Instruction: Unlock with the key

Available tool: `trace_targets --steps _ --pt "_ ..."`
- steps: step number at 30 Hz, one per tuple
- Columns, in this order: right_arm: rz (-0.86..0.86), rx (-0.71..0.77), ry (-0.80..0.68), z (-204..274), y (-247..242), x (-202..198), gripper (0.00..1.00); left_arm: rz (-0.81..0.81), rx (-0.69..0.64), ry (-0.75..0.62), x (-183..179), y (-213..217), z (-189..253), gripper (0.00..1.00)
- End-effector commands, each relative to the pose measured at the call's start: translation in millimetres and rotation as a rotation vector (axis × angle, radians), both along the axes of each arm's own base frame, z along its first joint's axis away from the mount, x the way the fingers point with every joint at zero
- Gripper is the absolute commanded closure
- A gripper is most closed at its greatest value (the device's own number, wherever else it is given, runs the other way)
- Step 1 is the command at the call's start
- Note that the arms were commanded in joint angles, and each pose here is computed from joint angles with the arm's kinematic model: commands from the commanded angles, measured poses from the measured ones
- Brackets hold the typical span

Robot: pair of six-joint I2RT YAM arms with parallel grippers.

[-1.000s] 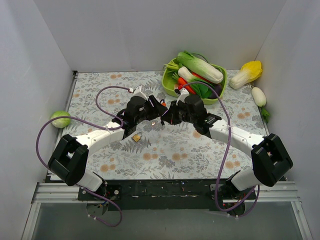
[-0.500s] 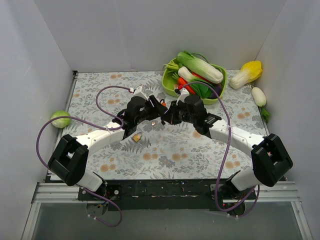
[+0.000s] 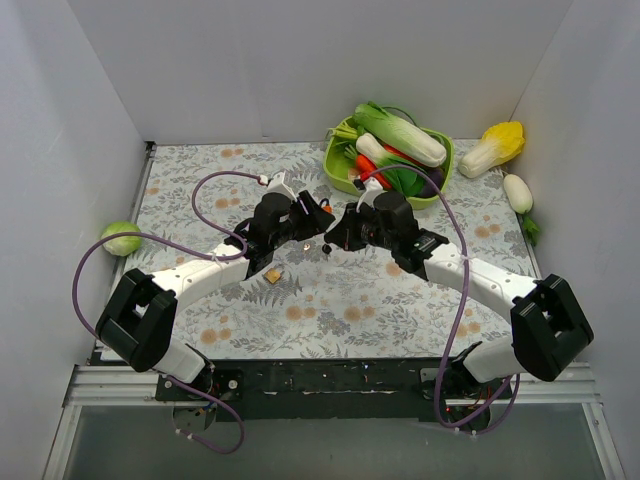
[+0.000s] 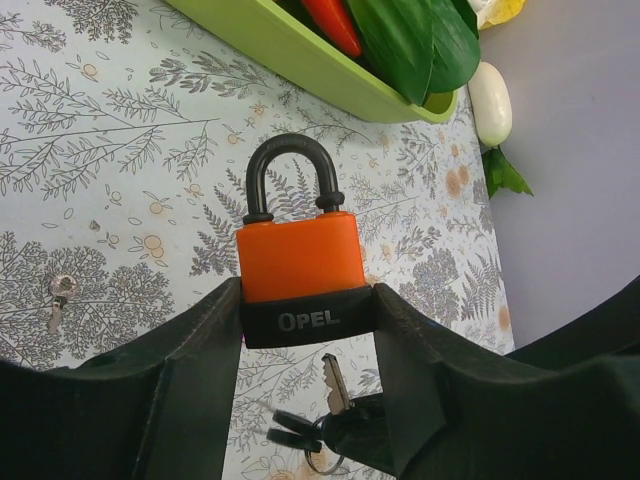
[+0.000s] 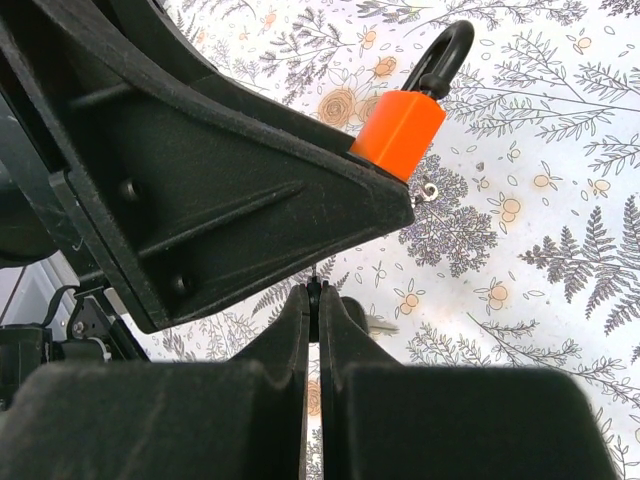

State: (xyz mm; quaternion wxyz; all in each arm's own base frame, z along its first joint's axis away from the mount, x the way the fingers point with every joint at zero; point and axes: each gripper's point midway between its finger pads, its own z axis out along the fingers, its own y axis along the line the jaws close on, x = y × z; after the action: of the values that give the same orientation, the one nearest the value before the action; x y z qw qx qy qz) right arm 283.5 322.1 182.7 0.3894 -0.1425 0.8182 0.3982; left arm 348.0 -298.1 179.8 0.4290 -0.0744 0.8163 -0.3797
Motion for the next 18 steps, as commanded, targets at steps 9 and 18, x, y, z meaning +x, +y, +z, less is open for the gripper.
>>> trace_targets --steps 9,18 --pt "-0.010 0.021 -0.019 7.0 -1.1 0.0 0.99 0.015 -0.065 -0.125 3.0 1.6 54.9 1.00" --pt "-0.017 0.013 -0.016 5.8 -1.2 1.1 0.99 0.013 -0.067 -0.130 1.9 2.1 56.4 1.00"
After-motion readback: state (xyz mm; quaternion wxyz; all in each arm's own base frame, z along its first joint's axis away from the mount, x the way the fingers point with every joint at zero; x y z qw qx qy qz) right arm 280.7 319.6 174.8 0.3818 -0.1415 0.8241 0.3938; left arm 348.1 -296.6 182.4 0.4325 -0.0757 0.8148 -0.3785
